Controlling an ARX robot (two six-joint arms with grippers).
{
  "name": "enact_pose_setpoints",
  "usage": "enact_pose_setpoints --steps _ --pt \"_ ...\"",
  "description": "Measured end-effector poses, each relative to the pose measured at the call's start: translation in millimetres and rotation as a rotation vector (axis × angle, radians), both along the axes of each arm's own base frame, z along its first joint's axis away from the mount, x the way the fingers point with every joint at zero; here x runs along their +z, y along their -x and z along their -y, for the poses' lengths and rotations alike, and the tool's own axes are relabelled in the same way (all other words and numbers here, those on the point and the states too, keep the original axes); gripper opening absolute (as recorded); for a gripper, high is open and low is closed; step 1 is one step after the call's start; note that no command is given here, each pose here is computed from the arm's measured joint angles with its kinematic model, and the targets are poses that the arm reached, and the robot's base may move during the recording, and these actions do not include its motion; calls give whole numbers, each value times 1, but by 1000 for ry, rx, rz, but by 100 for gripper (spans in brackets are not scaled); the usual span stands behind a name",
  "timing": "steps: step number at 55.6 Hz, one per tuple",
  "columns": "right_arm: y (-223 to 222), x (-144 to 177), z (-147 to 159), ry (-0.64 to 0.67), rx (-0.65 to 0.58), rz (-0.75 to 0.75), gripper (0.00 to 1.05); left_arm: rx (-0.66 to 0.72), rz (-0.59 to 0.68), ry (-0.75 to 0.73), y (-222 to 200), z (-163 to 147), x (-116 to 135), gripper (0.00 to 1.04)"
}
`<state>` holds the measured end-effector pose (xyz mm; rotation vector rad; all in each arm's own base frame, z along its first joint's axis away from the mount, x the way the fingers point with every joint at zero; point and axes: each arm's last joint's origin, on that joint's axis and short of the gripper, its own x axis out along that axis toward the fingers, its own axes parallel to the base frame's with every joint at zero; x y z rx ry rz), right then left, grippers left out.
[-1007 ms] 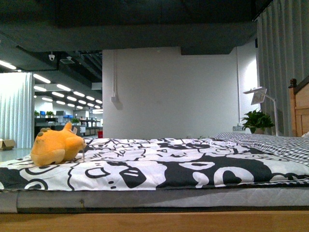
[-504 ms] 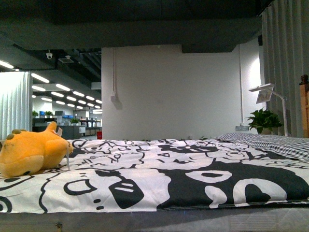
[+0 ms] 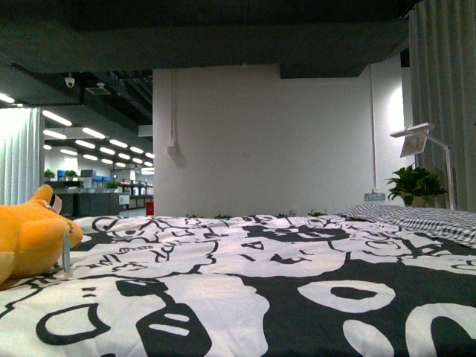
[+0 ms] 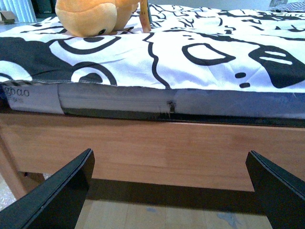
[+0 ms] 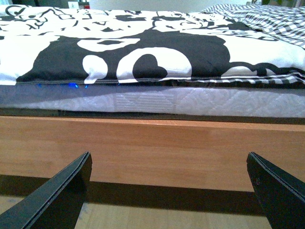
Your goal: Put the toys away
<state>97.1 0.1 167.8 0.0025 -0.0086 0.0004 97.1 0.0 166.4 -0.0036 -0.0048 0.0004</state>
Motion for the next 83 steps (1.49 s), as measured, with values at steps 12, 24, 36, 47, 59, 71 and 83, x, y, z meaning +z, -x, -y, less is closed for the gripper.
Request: enact_pose_setpoints --steps 12,24,36,47,59,71,83 --pt "0 0 0 0 0 0 98 0 0 0 0 0 0 98" --pt "0 0 0 0 0 -1 98 0 0 0 0 0 0 98" --pt "0 0 0 0 0 0 98 0 0 0 0 0 0 98" --pt "0 0 0 0 0 0 98 -1 0 0 0 0 0 98" --pt "0 0 0 0 -3 0 98 -2 0 0 0 0 0 98" --pt "0 0 0 0 -2 0 98 0 0 0 0 0 0 98" --pt "0 0 0 0 0 1 98 0 1 0 0 0 0 98"
